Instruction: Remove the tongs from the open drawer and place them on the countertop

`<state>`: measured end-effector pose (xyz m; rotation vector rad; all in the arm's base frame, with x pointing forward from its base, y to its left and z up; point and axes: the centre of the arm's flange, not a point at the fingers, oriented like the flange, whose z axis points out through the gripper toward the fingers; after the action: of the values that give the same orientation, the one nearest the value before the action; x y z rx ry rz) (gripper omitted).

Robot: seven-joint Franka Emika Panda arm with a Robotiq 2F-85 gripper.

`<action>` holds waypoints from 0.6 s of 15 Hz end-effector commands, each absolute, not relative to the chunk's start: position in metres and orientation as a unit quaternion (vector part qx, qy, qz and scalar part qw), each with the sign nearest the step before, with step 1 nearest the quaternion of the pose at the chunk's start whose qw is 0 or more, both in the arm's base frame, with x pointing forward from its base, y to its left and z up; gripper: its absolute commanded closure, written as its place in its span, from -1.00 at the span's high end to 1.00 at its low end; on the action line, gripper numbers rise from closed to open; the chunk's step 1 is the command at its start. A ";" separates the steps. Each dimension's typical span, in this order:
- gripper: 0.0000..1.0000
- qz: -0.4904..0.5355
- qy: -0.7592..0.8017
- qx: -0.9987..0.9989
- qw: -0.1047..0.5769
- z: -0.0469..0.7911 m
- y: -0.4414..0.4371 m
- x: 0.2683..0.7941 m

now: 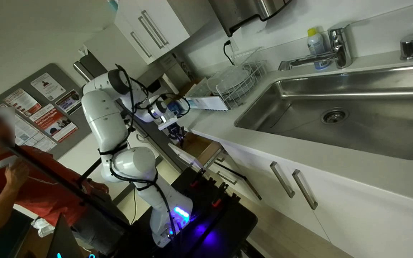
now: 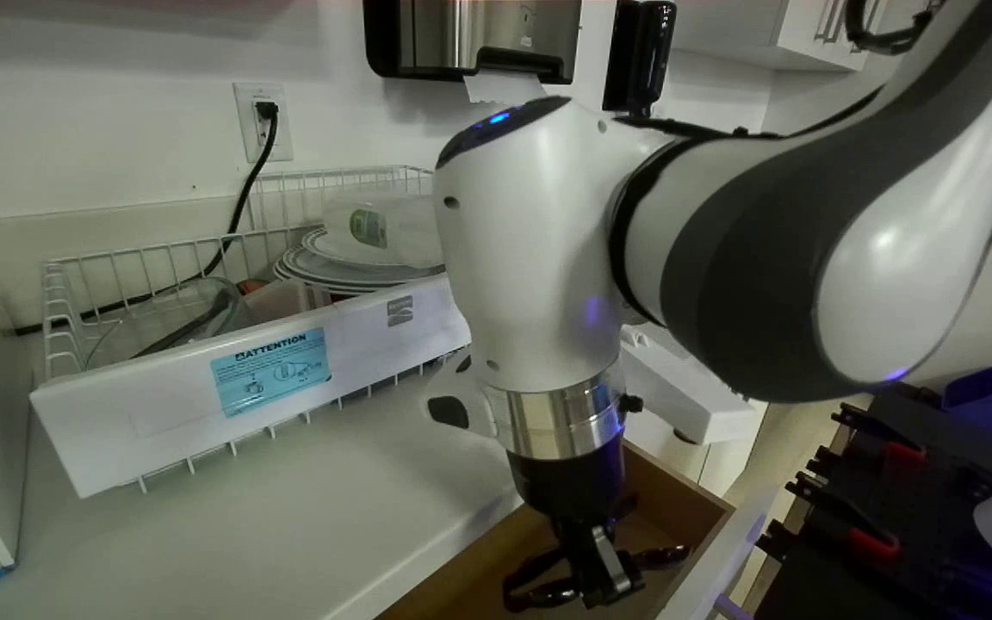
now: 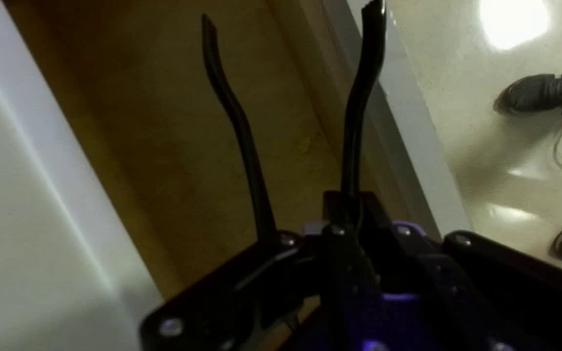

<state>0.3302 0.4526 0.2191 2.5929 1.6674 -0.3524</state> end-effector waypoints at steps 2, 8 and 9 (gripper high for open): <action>-0.94 -0.109 0.571 0.813 0.033 0.283 0.444 0.316; -0.94 -0.044 0.558 0.828 0.039 0.364 0.453 0.314; -0.75 -0.045 0.566 0.823 0.032 0.339 0.462 0.318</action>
<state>0.3177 0.4615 0.3402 2.5333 1.7419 -0.1362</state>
